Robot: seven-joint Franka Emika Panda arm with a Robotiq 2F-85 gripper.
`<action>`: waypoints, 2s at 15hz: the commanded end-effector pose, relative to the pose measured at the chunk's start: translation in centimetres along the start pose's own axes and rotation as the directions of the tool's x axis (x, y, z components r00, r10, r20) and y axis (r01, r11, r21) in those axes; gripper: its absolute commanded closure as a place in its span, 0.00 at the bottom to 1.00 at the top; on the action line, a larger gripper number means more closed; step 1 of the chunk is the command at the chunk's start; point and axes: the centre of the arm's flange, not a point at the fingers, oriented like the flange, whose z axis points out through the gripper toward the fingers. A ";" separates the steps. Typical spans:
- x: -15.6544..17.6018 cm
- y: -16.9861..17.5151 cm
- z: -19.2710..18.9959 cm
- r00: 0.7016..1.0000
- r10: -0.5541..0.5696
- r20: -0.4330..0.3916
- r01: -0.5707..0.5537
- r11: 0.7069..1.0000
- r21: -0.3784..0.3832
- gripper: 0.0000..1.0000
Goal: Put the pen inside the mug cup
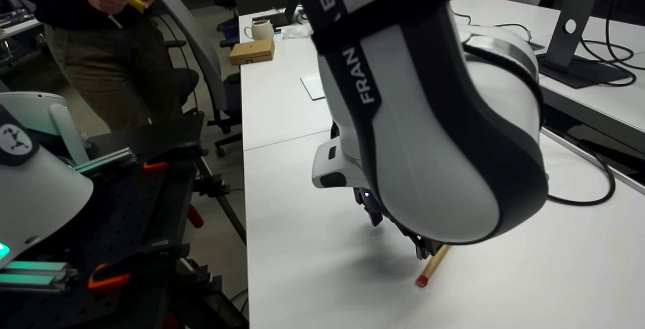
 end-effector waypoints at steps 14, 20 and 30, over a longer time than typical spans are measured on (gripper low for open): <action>-0.2 -1.2 -1.3 0.999 -0.054 -0.005 0.054 0.998 0.042 0.00; 0.5 -3.8 -1.2 0.996 -0.084 -0.035 0.085 0.995 0.045 0.00; -2.1 -3.4 -0.6 0.990 -0.131 -0.060 0.135 0.988 0.069 0.00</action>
